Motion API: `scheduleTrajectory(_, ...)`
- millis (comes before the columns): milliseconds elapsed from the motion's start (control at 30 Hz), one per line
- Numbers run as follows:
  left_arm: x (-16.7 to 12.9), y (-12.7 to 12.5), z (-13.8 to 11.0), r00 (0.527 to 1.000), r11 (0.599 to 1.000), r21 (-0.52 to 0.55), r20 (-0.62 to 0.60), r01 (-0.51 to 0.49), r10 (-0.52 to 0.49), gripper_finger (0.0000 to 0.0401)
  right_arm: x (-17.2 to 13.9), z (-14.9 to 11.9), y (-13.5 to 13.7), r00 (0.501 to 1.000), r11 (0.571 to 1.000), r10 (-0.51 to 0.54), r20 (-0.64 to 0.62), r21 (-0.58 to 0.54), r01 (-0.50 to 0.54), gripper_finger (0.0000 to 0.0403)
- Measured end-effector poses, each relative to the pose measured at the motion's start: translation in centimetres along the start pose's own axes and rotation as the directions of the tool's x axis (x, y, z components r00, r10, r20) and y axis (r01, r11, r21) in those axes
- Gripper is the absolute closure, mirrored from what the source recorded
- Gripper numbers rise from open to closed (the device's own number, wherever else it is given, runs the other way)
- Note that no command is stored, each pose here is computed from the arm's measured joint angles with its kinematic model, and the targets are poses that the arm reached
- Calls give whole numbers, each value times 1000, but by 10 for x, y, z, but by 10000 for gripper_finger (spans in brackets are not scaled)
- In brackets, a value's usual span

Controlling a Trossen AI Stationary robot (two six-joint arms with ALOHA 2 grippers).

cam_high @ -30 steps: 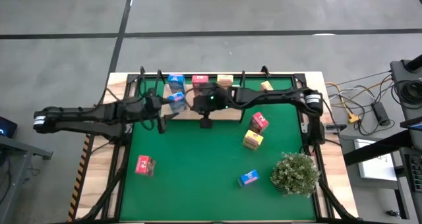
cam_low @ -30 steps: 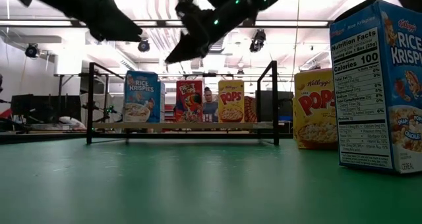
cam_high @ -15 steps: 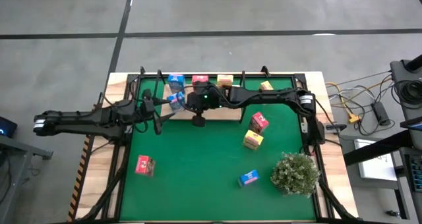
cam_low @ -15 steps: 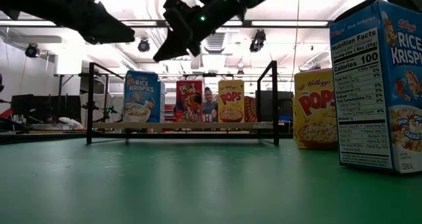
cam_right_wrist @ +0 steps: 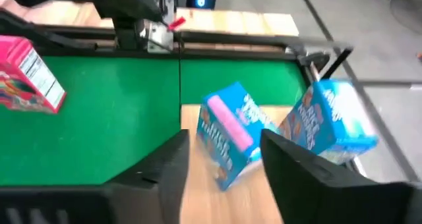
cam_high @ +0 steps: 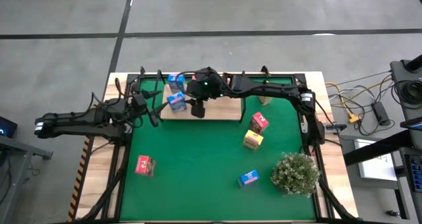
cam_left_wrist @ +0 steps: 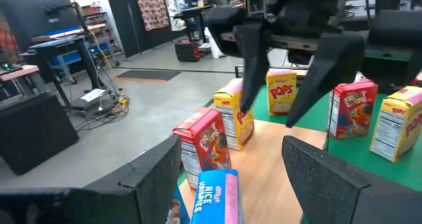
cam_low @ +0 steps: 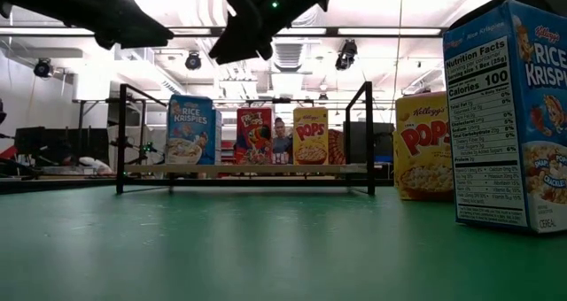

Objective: Stack cereal on shelf
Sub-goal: Put the left blue cereal box on the shelf aligned with the other blue cereal box

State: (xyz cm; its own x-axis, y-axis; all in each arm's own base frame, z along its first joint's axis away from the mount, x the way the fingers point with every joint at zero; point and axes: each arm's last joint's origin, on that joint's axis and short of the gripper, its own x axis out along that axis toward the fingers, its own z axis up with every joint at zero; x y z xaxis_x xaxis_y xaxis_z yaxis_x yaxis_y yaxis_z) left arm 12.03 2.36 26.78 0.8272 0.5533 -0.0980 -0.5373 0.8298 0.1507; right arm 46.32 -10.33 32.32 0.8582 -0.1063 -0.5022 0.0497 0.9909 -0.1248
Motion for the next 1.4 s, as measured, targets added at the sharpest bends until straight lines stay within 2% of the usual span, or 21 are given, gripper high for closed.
scheduleTrajectory(200,0,0,0,1000,1000,1,-2,0,0,154,1,2,-10,997,999,-32,66,7,32,162)
scheduleTrajectory(400,0,0,0,1000,1000,-1,-1,0,0,154,2,2,-15,994,999,-47,99,28,44,137)
scheduleTrajectory(833,0,0,0,1000,1000,-11,2,0,0,154,32,-17,-20,996,1000,-9,90,-9,10,144)
scheduleTrajectory(967,0,0,0,1000,1000,-26,2,1,-1,154,40,-25,-23,995,998,50,86,-42,-47,142)
scheduleTrajectory(1133,0,0,0,1000,1000,-23,5,1,-1,154,46,-24,-23,995,994,60,85,-102,-51,145)
scheduleTrajectory(1400,0,0,4,1000,1000,-14,17,1,0,154,54,-22,-28,995,991,56,76,-126,-47,149)
